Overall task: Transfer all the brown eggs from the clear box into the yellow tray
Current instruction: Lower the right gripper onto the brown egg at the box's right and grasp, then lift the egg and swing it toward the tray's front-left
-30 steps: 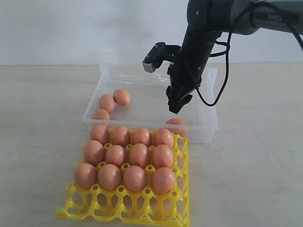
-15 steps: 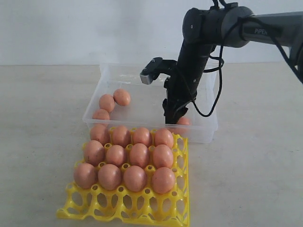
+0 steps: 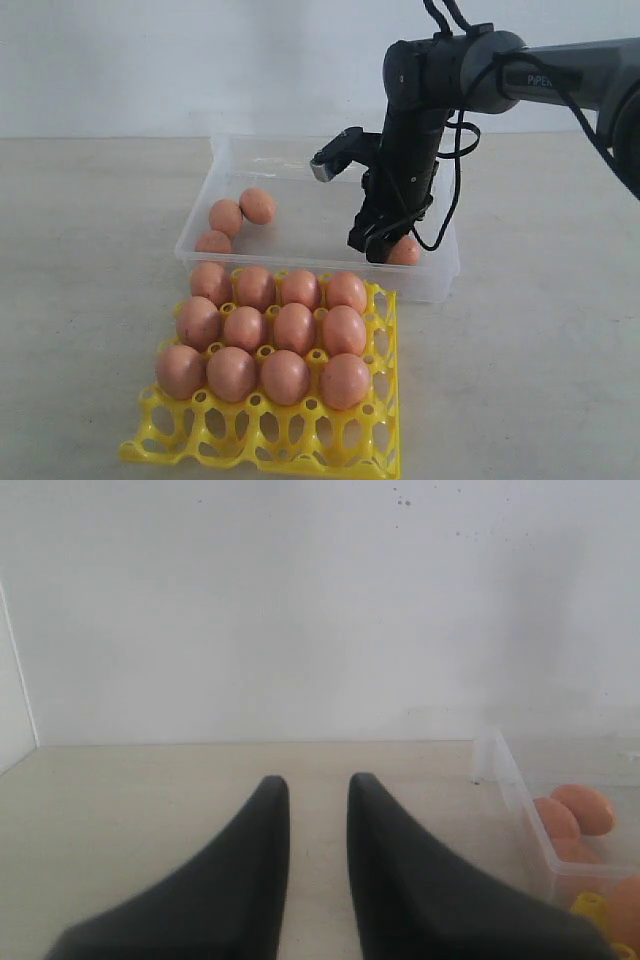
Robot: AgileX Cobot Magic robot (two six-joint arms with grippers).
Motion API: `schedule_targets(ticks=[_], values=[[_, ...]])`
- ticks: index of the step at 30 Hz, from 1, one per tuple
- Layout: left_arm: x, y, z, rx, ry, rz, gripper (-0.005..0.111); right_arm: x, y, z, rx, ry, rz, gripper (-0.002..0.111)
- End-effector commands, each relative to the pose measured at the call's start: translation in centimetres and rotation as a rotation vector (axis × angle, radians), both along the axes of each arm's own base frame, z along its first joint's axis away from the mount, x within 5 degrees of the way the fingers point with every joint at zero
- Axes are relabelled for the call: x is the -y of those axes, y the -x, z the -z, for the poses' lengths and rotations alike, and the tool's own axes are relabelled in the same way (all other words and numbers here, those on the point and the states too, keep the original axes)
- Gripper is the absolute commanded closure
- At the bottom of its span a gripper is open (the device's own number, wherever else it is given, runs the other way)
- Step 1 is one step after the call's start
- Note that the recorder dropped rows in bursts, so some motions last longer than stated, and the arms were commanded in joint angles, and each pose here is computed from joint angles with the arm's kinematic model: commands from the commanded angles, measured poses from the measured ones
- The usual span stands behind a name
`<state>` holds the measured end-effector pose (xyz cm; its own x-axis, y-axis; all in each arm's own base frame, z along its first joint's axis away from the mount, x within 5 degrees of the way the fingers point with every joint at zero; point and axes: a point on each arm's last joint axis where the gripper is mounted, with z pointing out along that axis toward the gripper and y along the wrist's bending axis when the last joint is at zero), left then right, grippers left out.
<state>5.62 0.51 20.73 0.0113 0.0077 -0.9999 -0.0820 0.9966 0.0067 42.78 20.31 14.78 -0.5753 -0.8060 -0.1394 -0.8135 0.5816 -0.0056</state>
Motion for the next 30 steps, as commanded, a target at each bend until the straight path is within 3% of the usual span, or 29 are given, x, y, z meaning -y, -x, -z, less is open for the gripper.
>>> schedule_targets(ticks=[1, 3, 5, 9, 15, 20, 25, 30], values=[[0.1, 0.0, 0.1, 0.0, 0.003, 0.009, 0.085, 0.2, -0.2, 0.0, 0.006, 0.01, 0.066, 0.056], [0.1, 0.0, 0.1, 0.0, 0.003, 0.009, 0.085, 0.2, -0.3, 0.0, 0.015, 0.009, 0.066, 0.056], [0.1, 0.0, 0.1, 0.0, 0.003, 0.009, 0.085, 0.2, -0.3, 0.0, 0.012, 0.007, 0.092, 0.065], [0.1, 0.0, 0.1, 0.0, 0.003, 0.009, 0.085, 0.3, -0.2, 0.0, -0.001, 0.006, 0.14, 0.109], [0.1, 0.0, 0.1, 0.0, 0.003, 0.009, 0.085, 0.3, -0.1, -0.1, -0.006, 0.006, 0.156, 0.109], [0.1, 0.0, 0.1, 0.0, 0.003, 0.009, 0.085, 0.3, -0.2, -1.7, 0.026, -0.031, 0.271, 0.109], [0.1, 0.0, 0.1, 0.0, 0.003, 0.009, 0.085, -0.1, -0.1, -5.6, 0.105, -0.172, 0.409, 0.109], [0.1, 0.0, 0.1, 0.0, 0.003, 0.009, 0.085, 0.0, 2.4, -7.4, 0.158, -0.272, 0.429, 0.109]])
